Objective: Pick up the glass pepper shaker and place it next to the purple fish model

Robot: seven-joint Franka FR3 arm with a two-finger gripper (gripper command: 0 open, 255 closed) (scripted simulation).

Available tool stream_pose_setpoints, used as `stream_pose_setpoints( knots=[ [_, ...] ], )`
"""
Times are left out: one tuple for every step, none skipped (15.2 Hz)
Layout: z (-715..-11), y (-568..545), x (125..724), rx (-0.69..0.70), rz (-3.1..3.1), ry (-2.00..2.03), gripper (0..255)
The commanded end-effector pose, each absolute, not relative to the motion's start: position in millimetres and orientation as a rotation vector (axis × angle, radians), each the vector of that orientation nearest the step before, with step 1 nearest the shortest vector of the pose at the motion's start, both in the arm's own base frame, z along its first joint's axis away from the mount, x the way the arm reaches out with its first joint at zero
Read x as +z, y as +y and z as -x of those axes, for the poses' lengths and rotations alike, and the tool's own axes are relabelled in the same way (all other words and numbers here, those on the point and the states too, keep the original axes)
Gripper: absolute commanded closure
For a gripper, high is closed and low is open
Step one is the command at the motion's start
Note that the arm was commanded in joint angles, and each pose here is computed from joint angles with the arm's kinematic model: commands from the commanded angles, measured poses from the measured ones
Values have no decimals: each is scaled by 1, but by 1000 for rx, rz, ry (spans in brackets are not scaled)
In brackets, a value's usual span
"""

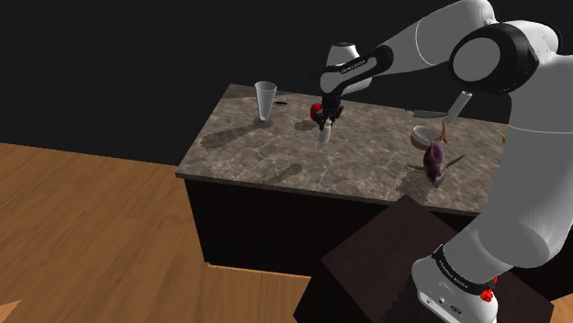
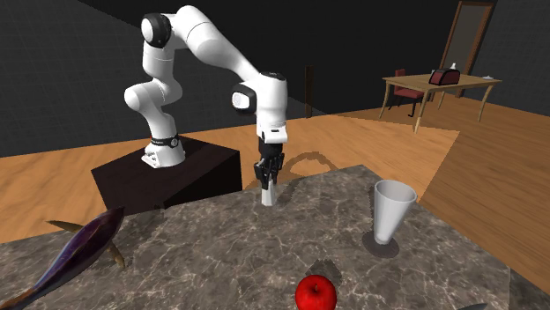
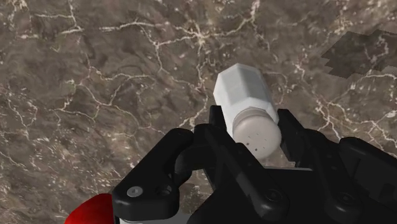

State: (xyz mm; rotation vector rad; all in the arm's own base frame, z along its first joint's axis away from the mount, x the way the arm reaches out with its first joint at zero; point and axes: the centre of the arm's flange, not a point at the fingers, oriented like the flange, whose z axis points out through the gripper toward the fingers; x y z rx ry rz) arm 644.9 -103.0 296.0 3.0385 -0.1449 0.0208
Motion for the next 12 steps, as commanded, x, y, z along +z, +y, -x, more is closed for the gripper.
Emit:
stream_pose_setpoints(
  knots=[
    [-646, -103, 306, 20, -3038, -145, 255],
    [-646, -103, 312, 20, -3038, -145, 255],
    [-646, -103, 317, 20, -3038, -145, 255],
    [-646, -103, 322, 20, -3038, -145, 255],
    [-646, -103, 327, 20, -3038, -145, 255],
    [-646, -103, 333, 20, -3038, -145, 255],
    [-646, -103, 338, 20, -3038, -145, 255],
    [-646, -103, 343, 20, -3038, -145, 255],
    [-646, -103, 349, 20, -3039, -145, 255],
    [-646, -103, 354, 20, -3039, -145, 255],
    [-646, -103, 359, 20, -3038, -145, 255],
    [-646, -103, 364, 20, -3038, -145, 255]
  ],
)
